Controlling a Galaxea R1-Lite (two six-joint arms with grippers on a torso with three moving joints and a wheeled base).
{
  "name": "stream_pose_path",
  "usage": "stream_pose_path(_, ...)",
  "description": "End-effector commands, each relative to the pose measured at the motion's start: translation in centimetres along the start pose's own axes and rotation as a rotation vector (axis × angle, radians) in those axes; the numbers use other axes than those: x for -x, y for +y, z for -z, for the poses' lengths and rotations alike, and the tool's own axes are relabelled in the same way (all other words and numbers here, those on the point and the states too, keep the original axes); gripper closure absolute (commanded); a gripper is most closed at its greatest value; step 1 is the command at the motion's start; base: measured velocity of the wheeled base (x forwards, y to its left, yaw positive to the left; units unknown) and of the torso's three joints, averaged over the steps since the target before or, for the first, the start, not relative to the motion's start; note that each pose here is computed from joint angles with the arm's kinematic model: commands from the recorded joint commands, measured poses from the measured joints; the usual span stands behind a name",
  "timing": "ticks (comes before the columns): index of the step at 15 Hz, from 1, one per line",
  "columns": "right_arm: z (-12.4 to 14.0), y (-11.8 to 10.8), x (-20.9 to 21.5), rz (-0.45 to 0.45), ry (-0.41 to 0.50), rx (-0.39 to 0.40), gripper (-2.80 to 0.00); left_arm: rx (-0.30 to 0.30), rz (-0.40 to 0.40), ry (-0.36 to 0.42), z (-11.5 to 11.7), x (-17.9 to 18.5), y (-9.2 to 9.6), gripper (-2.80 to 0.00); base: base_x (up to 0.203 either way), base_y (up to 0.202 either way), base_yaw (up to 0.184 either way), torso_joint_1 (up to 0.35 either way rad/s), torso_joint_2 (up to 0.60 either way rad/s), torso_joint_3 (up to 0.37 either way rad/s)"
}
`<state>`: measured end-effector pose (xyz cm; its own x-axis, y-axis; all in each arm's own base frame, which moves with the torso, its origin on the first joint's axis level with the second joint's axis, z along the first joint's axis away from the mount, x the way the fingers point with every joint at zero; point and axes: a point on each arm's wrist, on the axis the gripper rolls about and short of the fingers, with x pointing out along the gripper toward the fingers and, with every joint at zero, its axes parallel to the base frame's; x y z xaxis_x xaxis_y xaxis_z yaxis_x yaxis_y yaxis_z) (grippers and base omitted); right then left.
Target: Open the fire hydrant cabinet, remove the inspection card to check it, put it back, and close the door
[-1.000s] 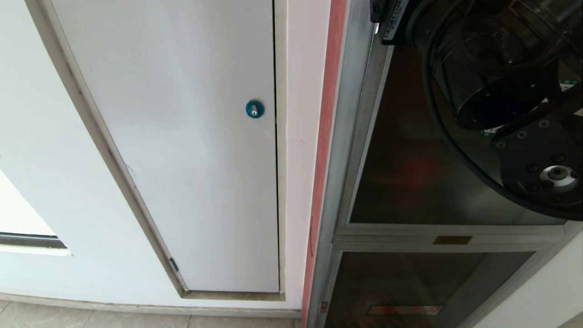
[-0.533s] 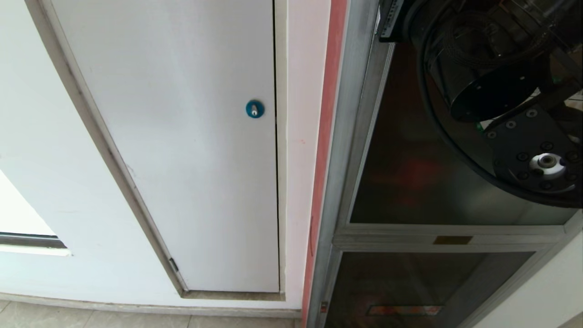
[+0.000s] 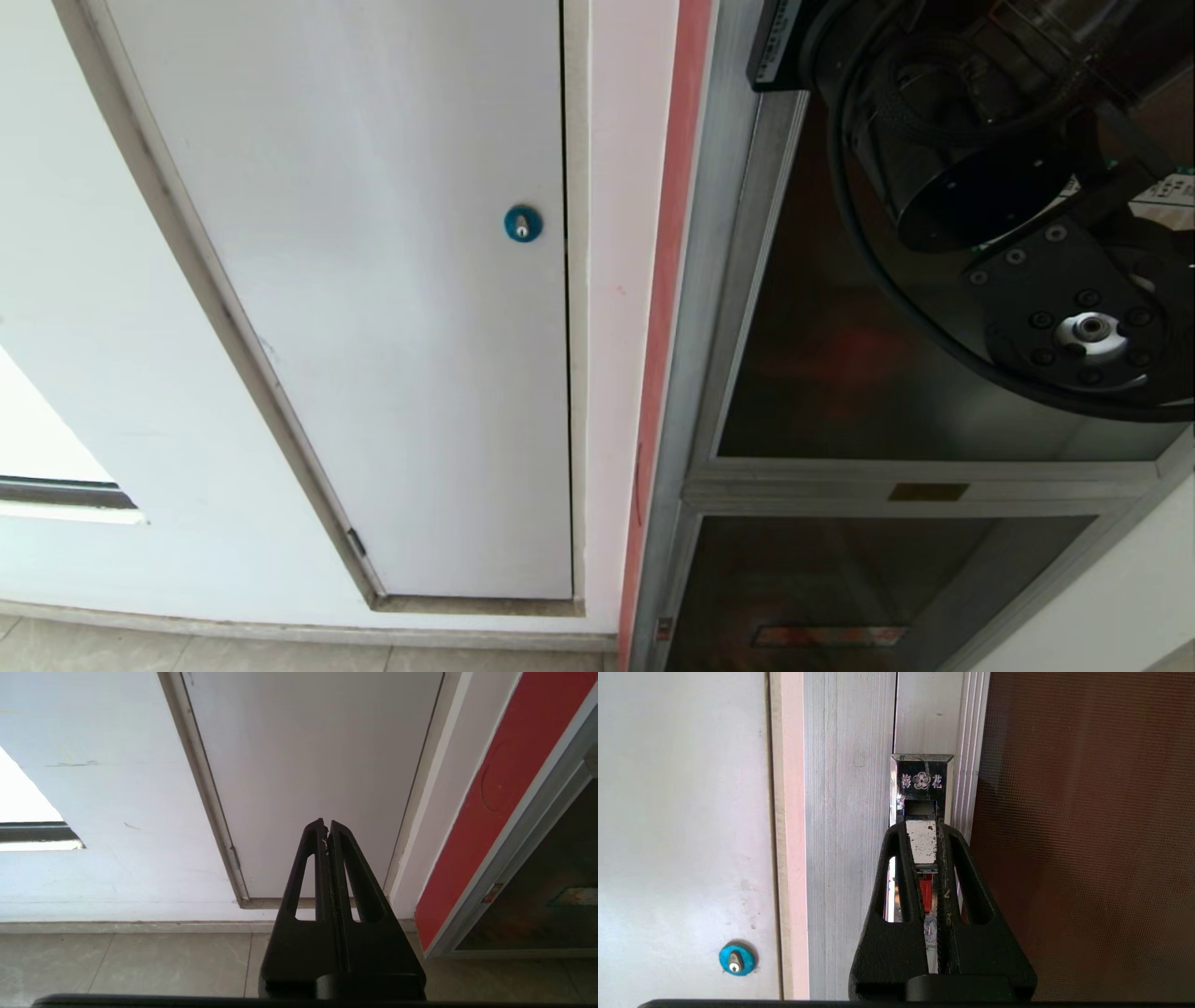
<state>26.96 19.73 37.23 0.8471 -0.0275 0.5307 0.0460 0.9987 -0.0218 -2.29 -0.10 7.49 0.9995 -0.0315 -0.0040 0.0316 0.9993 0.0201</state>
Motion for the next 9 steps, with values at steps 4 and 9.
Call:
stream_pose_path(4,-0.1,-0.1,0.1,0.009,-0.002,-0.001,0.0,0.0,0.001,0.002,0.0,0.0,0.0,0.0,0.0,0.0,0.0,0.0,0.0,0.0)
stream_pose_path(9,-1.4,-0.8,0.6,0.014,-0.017,-0.01,0.0,0.0,0.001,0.002,0.0,0.0,0.0,0.0,0.0,0.0,0.0,0.0,0.0,0.0)
